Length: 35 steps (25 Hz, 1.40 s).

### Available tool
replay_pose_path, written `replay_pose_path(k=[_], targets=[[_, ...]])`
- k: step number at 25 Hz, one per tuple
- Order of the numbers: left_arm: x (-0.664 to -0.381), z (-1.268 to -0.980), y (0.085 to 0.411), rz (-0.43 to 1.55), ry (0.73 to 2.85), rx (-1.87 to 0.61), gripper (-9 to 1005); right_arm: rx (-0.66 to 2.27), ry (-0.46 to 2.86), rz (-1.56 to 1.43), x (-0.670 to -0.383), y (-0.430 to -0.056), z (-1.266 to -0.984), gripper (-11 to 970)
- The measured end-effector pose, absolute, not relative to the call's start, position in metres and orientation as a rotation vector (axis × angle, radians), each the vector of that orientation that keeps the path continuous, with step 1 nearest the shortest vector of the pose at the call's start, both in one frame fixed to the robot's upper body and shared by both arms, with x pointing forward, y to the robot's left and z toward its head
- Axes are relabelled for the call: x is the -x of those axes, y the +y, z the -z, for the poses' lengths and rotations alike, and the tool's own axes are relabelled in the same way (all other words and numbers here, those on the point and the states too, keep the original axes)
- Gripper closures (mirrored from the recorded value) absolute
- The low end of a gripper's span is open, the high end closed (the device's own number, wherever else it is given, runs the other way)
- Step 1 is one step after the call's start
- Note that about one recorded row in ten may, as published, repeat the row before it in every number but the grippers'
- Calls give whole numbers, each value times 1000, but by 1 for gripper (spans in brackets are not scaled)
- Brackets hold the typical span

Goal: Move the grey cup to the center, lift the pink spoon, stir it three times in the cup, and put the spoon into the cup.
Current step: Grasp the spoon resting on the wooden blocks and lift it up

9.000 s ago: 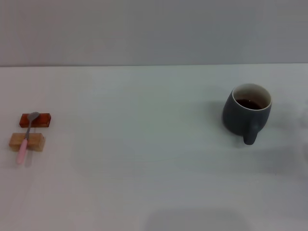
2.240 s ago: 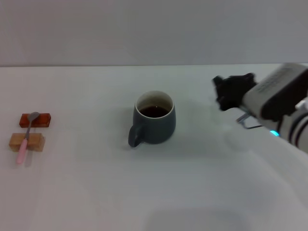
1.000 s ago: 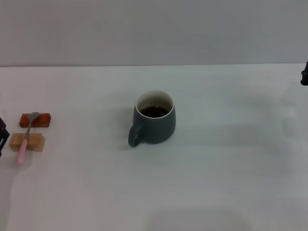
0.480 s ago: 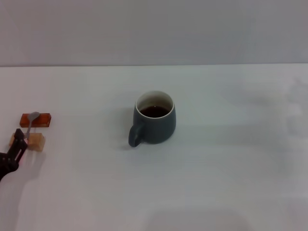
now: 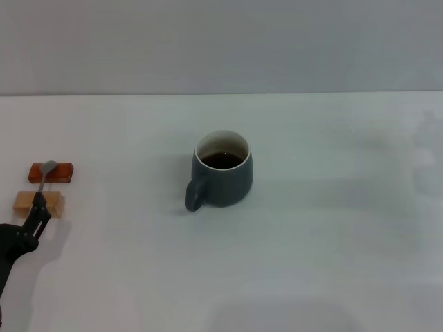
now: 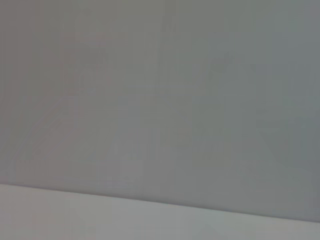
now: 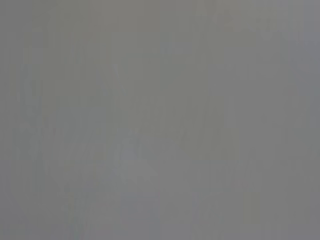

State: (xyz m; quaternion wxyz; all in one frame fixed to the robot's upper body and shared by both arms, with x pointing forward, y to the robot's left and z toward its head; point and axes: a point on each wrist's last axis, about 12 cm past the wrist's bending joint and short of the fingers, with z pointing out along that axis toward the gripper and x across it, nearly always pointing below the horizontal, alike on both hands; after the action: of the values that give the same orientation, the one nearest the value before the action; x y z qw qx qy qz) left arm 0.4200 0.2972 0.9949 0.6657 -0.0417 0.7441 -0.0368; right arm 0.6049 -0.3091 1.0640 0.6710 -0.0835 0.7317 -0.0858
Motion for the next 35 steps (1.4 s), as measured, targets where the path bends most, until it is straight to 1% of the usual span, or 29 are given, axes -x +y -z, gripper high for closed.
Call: replay_pose_path(k=[17, 21, 26, 35], targets=[[-422, -989, 294, 85, 1713, 84, 167, 188, 1642, 198, -603, -311, -1065, 939], [-428, -983, 296, 79, 1748, 81, 169, 186, 1639, 200, -602, -311, -1065, 939], [-430, -979, 297, 75, 1767, 80, 172, 187, 1636, 200, -600, -312, -1066, 939], [-432, -977, 299, 69, 1778, 75, 176, 186, 1632, 201, -599, -312, -1066, 939]])
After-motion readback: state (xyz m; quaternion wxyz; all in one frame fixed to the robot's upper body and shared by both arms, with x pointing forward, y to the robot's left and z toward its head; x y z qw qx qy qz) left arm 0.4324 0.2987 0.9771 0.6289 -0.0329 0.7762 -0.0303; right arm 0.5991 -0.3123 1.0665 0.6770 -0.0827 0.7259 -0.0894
